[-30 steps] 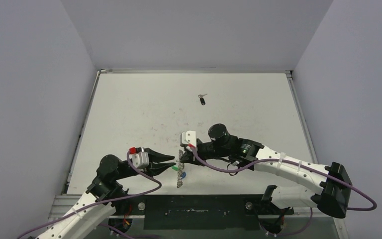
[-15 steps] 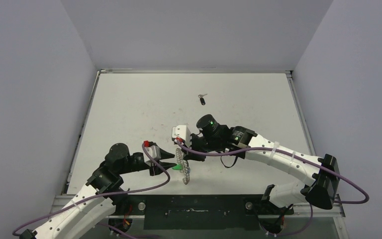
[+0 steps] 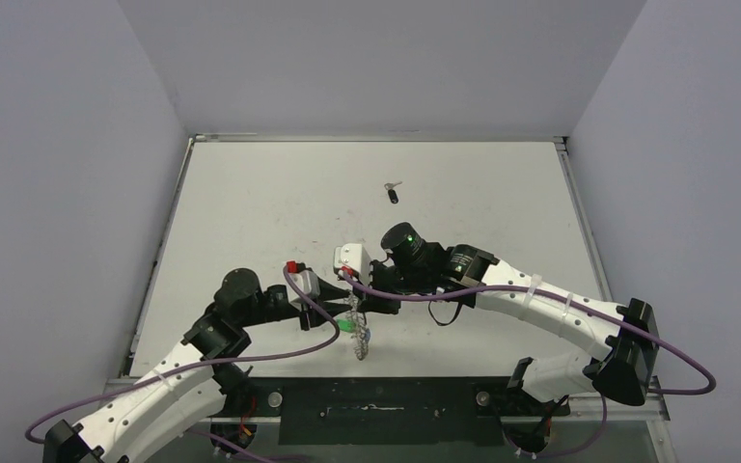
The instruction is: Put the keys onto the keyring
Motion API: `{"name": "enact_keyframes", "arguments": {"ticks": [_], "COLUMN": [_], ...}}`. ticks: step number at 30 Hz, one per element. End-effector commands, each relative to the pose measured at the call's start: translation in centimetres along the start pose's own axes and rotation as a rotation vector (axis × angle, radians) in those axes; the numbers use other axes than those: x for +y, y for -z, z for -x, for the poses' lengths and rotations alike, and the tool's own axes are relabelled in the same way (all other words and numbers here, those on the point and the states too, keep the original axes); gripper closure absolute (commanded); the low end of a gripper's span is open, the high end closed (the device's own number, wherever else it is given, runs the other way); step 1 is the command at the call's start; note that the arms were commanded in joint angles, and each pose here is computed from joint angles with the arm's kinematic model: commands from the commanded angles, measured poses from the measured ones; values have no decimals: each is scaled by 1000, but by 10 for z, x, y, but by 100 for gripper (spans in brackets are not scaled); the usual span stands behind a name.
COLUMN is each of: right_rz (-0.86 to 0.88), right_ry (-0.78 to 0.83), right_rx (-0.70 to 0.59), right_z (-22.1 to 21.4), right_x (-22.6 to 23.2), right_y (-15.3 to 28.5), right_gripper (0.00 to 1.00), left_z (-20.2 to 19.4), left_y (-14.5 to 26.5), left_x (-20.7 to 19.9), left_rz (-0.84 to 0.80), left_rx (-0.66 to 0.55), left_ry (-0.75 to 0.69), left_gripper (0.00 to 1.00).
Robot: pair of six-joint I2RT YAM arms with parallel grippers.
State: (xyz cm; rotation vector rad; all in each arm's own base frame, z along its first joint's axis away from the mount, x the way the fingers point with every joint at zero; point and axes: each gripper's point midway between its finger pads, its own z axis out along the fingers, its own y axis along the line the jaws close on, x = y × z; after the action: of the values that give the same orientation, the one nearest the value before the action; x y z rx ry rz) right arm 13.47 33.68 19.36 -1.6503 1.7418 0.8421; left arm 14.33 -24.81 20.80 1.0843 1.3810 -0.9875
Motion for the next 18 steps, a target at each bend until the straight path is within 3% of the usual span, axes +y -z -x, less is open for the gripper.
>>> {"name": "enact_keyframes", "arguments": {"ticks": [1, 18], "right_rz": [5, 14], "right_ry": [29, 30], "right_rx": [-88, -121], "right_z": [28, 35], "right_x": [0, 2], "right_y": [2, 4], "right_gripper": [100, 100], "left_z": [17, -3], "left_y": [-6, -6], "left_x": [-6, -10], "left_rz": [-50, -65], "left_rx": [-78, -50], "left_ry": [-23, 13], "left_gripper": [75, 82]}}
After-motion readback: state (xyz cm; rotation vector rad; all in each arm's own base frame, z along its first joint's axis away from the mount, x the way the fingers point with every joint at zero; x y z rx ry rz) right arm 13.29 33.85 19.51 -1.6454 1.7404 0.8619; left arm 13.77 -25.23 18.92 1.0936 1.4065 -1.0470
